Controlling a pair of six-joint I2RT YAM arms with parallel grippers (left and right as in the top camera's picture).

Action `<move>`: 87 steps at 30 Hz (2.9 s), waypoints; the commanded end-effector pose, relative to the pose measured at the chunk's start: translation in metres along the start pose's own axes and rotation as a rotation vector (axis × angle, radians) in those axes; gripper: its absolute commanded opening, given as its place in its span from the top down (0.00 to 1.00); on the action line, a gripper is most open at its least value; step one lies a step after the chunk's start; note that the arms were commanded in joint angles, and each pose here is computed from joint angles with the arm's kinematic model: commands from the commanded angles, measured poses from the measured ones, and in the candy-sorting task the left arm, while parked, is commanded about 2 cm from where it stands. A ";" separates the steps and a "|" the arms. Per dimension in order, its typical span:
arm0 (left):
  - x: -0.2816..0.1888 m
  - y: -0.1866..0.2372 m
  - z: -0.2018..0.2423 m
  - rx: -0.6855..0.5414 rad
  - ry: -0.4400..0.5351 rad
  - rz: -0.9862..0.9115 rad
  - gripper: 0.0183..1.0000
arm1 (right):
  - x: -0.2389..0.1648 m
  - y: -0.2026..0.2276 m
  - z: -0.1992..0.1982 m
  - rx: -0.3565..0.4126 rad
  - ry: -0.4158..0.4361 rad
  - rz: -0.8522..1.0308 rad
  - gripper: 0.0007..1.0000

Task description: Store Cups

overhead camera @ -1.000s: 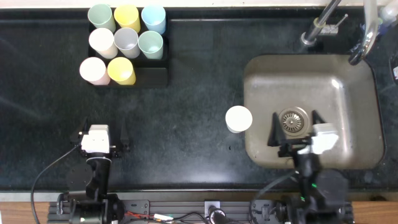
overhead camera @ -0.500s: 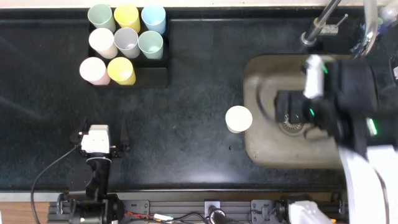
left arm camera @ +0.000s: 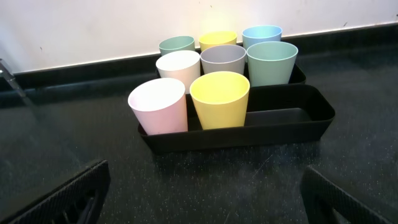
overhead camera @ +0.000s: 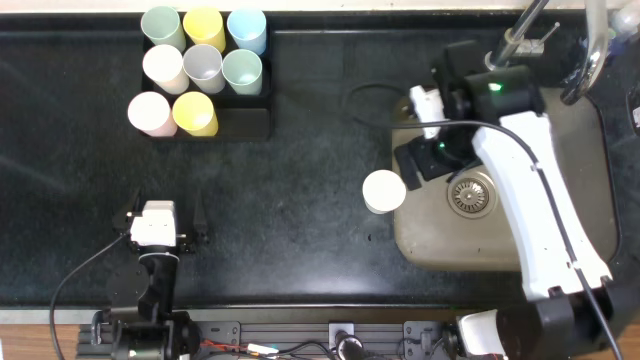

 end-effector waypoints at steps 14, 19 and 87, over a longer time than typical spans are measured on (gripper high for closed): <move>-0.001 -0.002 -0.004 0.016 0.021 -0.009 0.00 | 0.052 -0.034 -0.001 -0.127 -0.027 0.098 0.00; -0.001 -0.002 -0.004 0.016 0.021 -0.009 0.00 | 0.061 -0.038 -0.002 -0.162 -0.031 0.113 0.00; -0.001 -0.002 -0.004 0.016 0.021 -0.009 0.00 | -0.062 -0.202 0.145 -0.259 -0.126 -0.500 0.96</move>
Point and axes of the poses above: each gripper's point midway between its finger pads, its own x axis out along the fingers, its own z axis along the line the jaws close on, y = z × x, the point moved 1 cm from there along -x, back along the fingers, and after that the axes turned 3 degrees about x, right-handed, at the moved point
